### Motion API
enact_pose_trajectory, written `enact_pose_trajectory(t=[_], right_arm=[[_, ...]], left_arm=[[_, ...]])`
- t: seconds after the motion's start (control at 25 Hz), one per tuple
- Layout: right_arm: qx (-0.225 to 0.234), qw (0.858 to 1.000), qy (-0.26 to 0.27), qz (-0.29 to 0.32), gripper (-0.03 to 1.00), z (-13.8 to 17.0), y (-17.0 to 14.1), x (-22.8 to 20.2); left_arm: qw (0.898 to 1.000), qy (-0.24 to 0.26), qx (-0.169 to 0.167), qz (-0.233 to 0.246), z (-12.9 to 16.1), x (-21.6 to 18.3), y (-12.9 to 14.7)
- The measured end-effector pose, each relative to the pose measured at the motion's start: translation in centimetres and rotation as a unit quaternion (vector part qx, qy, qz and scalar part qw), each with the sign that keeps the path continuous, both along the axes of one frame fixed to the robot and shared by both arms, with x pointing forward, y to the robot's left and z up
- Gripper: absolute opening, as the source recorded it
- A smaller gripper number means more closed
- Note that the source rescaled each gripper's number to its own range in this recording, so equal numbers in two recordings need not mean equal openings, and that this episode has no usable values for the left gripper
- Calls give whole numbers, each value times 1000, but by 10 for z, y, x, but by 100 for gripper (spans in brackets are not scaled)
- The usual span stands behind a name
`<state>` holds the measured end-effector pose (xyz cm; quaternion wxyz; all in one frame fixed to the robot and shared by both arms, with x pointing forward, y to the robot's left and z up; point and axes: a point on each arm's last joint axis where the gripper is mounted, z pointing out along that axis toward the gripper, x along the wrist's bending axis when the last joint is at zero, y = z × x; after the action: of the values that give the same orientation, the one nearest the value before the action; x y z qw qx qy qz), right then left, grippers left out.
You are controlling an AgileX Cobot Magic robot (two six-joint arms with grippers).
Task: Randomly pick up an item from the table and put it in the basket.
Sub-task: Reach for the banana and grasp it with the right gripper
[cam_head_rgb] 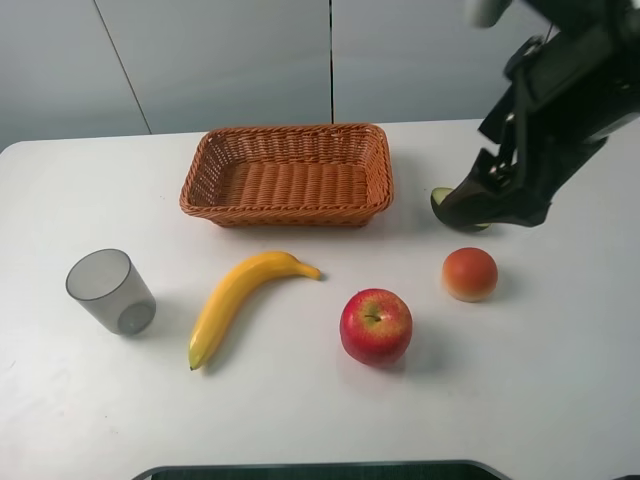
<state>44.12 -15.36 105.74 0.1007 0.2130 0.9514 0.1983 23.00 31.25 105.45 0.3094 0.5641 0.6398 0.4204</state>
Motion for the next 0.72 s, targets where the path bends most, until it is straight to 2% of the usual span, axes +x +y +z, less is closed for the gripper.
enact_pose_trajectory(t=[0.4,0.72], right_arm=[[-43,986,4,161,100,-53,100,31],[-56,968,-12,246,100,-89,153,37]], left_arm=[[1000,0,0,0,0,0,0],[1000,0,0,0,0,0,0]])
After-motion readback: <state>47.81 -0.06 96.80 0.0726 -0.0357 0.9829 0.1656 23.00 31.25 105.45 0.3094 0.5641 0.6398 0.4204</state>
